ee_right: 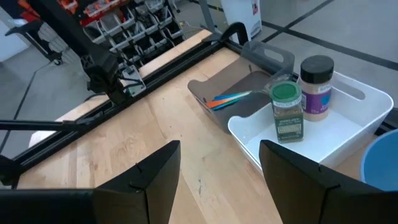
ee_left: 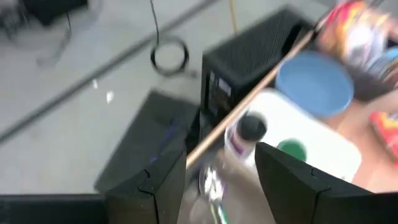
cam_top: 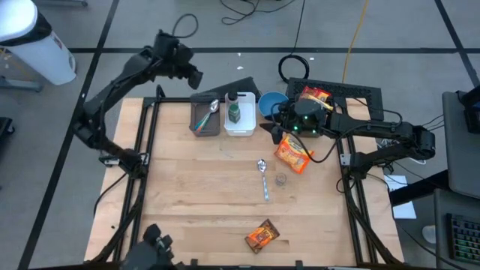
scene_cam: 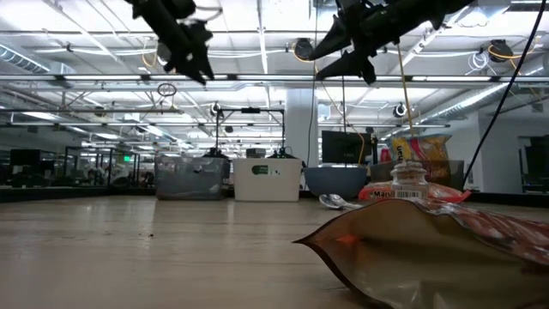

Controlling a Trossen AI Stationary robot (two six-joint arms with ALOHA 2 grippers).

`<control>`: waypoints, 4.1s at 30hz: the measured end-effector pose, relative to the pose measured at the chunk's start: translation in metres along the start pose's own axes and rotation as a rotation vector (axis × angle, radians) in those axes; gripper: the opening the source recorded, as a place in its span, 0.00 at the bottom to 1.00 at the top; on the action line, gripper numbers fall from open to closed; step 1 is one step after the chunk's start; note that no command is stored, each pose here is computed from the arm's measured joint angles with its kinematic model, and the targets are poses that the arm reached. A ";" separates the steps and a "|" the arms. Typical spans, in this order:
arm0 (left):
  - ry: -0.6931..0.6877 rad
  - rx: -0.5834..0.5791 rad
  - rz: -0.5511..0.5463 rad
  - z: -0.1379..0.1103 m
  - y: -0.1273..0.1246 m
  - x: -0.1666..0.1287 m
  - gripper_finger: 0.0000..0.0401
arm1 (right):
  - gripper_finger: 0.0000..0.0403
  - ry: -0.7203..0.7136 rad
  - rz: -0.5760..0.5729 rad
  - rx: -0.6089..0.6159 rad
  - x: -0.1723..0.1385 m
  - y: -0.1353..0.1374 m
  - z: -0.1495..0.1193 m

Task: Pick & Place Food Item
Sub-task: Put the brown seasoning bottle into the white bin

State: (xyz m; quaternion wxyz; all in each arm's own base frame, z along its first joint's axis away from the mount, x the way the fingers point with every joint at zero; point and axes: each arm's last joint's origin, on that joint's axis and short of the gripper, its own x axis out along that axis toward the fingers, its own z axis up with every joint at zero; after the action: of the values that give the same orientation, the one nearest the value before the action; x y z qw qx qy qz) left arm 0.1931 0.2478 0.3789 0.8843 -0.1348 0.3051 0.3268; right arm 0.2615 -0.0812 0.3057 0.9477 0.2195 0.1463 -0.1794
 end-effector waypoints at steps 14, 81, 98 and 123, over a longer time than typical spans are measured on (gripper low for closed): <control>-0.414 0.030 -0.057 0.027 -0.034 -0.078 0.50 | 0.53 -0.034 0.018 0.064 0.000 0.002 0.003; -0.412 -0.187 -1.025 -0.142 -0.189 -0.115 0.50 | 0.53 -0.014 0.115 -0.007 -0.064 0.151 -0.089; -0.395 -0.051 -0.727 -0.140 -0.338 -0.087 0.50 | 0.53 -0.091 -0.016 -0.074 -0.145 0.162 -0.170; -0.280 0.136 -0.482 -0.121 -0.379 -0.069 0.50 | 0.47 0.099 0.027 -0.140 -0.102 0.091 -0.247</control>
State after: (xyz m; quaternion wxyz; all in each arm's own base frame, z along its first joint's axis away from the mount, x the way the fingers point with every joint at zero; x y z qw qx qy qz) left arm 0.3473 -0.1239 0.3424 0.9770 -0.0975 0.1602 0.1013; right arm 0.1578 0.1388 0.1627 0.9547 0.1634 0.2020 -0.1450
